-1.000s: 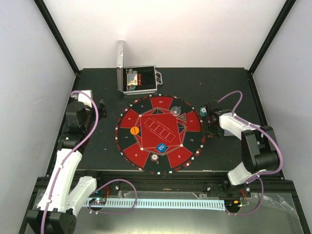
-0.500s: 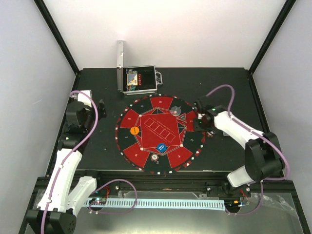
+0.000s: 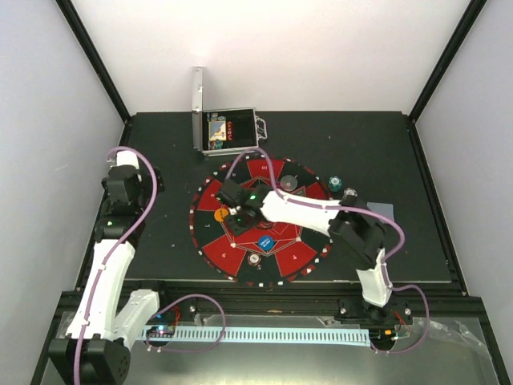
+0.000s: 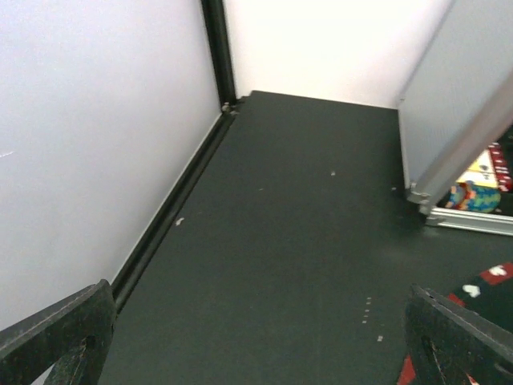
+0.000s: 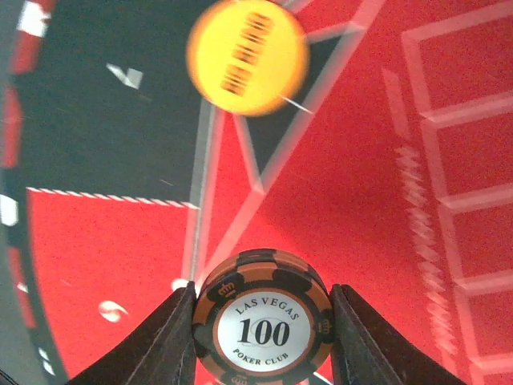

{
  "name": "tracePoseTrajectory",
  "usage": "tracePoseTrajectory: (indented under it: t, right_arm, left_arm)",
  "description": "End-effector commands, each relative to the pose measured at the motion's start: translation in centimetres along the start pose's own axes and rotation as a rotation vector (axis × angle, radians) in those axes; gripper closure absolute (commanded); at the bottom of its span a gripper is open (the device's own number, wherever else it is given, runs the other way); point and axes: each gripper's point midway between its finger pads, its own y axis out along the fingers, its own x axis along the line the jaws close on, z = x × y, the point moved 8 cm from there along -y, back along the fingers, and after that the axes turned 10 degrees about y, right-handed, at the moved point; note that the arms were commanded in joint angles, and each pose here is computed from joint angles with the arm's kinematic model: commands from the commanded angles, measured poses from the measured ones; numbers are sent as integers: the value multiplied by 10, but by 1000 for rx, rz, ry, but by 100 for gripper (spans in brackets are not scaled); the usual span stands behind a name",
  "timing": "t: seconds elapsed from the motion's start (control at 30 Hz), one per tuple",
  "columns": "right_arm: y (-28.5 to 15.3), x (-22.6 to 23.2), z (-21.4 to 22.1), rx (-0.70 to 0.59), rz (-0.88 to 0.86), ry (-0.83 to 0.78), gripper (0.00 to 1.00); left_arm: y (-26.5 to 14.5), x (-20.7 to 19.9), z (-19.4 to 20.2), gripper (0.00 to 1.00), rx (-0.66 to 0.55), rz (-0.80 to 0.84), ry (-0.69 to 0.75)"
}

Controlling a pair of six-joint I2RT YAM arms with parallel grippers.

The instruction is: Distribute texas hold em gaming equipment

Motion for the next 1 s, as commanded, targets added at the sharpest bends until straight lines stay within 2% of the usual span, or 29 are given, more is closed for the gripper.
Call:
tracePoseTrajectory:
  t: [0.0,0.23,0.57,0.8,0.9,0.97]
  right_arm:
    - [12,45,-8,-10,-39,-89,60]
    - [44,73,-10,11,-23,-146,60]
    - [66,77,-24,-25,54,-165,60]
    - [80,75,-23,-4,95,-181,59]
    - [83,75,-23,3,92,-179,54]
    - [82,76,-23,7,79,-179,47]
  left_arm:
    - [-6,17,-11,1,-15,-83,-47]
    - [-10,19,-12,1,-31,-91,-45]
    - [-11,18,-14,1,-45,-79,-46]
    - [-11,17,-14,1,-47,-66,-44]
    - [-11,16,-14,1,-46,-61,-42]
    - [-11,16,-14,1,-48,-59,-42]
